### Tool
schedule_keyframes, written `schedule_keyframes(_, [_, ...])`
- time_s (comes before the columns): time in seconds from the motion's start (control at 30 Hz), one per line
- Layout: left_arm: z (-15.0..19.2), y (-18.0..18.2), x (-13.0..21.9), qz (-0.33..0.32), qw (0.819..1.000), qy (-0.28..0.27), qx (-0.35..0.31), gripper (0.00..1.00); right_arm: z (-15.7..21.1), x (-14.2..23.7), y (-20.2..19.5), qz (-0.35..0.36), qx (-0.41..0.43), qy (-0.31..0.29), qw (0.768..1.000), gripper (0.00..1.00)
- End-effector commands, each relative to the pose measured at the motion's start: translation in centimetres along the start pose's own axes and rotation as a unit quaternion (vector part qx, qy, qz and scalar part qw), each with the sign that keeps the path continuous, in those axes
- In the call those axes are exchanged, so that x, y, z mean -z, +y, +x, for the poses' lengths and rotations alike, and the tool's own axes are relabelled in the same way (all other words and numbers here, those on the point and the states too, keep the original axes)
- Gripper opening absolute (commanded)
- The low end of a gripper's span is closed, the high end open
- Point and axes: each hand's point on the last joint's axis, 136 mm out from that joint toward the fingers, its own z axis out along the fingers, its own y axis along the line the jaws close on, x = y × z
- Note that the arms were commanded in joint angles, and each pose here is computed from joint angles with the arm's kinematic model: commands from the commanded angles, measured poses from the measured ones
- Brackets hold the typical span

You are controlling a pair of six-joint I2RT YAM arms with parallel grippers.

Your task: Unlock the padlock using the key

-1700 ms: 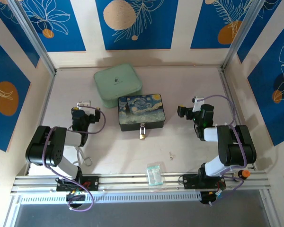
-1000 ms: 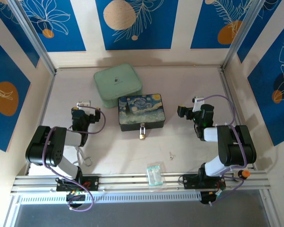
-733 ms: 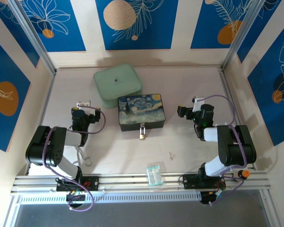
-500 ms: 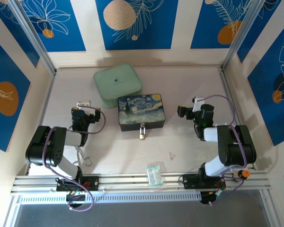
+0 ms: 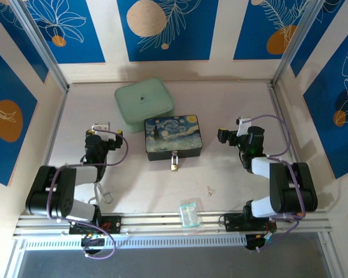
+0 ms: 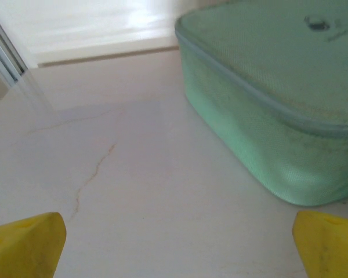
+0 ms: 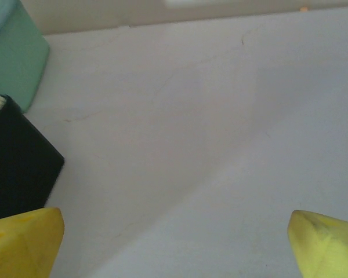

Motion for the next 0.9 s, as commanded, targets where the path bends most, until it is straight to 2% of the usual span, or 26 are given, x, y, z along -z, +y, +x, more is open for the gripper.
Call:
schedule_keyframes(0.0, [-2.3,1.2,1.4,-0.027,0.999,-0.005,0.025,0.99,-3.1,1.7,1.6,-0.022,0.013,-0.015,1.0,0.99])
schedule_keyframes(0.1, [-4.2,2.3,3.2,-0.049,0.993,0.001,0.104,0.99,-5.1,3.9,3.1,-0.046,-0.035,0.004,0.998,0.99])
schedule_keyframes(0.2, [-5.5,2.5,5.2,-0.046,0.976,-0.001,0.212,0.99,-6.1,6.0,3.8,-0.043,-0.115,0.04,0.992,0.99])
schedule_keyframes(0.27, [-5.7,2.4,6.4,-0.033,0.956,-0.025,0.29,0.99,-6.2,7.4,3.2,-0.012,-0.191,0.052,0.98,0.99])
schedule_keyframes(0.37, [-6.5,1.4,8.2,0.022,0.931,-0.074,0.358,0.99,-6.3,8.9,4.6,-0.053,-0.222,0.055,0.972,0.99])
schedule_keyframes(0.43, [-6.2,1.0,9.1,0.046,0.905,-0.083,0.416,0.99,-6.1,9.7,5.7,-0.082,-0.238,0.063,0.966,0.99])
schedule_keyframes(0.5, [-6.2,0.2,9.7,0.077,0.887,-0.081,0.449,0.99,-5.5,10.3,6.9,-0.11,-0.246,0.078,0.96,0.99])
schedule_keyframes(0.63, [-5.2,-1.9,10.3,0.128,0.862,-0.036,0.489,0.99,-4.0,11.2,7.5,-0.11,-0.262,0.116,0.952,0.99])
schedule_keyframes(0.73, [-3.7,-3.5,10.5,0.147,0.856,0.024,0.496,0.99,-2.1,11.9,7.5,-0.088,-0.268,0.157,0.947,0.99])
schedule_keyframes(0.8, [-2.2,-4.8,11.0,0.146,0.859,0.083,0.484,0.99,-0.5,12.3,7.9,-0.081,-0.275,0.188,0.939,0.99])
schedule_keyframes(0.87, [-1.2,-5.9,11.9,0.138,0.872,0.124,0.452,0.99,1.2,12.7,8.6,-0.08,-0.28,0.223,0.93,0.99])
